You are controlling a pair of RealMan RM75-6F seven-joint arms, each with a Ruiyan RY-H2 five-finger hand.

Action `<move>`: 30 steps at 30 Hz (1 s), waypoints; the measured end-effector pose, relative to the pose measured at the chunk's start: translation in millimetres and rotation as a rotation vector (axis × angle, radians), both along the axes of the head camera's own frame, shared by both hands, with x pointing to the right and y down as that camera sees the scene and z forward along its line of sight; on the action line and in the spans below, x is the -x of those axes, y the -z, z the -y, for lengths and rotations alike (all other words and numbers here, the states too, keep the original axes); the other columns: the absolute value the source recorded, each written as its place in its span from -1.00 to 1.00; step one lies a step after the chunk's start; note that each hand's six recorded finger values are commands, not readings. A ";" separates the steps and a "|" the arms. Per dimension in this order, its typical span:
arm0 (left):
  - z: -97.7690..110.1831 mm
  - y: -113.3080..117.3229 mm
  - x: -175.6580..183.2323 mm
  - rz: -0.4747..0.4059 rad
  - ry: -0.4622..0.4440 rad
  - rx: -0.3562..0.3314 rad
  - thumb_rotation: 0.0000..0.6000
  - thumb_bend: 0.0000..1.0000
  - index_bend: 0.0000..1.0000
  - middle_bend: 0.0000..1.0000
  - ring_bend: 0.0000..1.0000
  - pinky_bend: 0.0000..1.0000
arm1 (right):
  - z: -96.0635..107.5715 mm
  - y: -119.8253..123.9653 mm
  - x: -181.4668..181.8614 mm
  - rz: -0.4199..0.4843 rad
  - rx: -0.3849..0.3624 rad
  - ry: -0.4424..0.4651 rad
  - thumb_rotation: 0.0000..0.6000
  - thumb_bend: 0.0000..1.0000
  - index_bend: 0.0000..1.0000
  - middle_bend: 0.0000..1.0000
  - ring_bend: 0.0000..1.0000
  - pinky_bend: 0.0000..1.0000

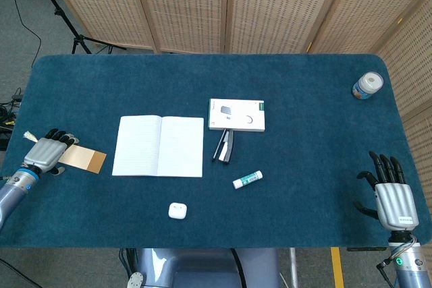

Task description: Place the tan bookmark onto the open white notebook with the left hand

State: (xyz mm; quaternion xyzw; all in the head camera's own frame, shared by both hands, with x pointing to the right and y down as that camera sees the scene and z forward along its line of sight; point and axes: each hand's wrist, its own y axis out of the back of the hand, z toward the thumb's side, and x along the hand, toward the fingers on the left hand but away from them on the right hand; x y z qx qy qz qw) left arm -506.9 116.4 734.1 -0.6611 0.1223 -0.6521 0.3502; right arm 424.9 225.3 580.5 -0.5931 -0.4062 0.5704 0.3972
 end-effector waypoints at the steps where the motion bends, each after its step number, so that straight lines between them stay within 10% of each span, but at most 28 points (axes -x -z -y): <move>1: 0.0 -0.6 -0.2 0.001 0.001 -0.001 1.00 -0.52 -0.62 -0.60 -0.82 -0.88 | 0.0 -0.1 -0.1 0.000 0.000 0.000 1.00 -0.74 -0.24 -0.87 -1.00 -1.00; 30: -2.3 -6.5 -2.9 -0.001 0.013 0.009 1.00 -0.32 -0.61 -0.60 -0.82 -0.88 | 0.6 -1.0 -0.8 -0.002 -0.004 -0.001 1.00 -0.74 -0.24 -0.87 -1.00 -1.00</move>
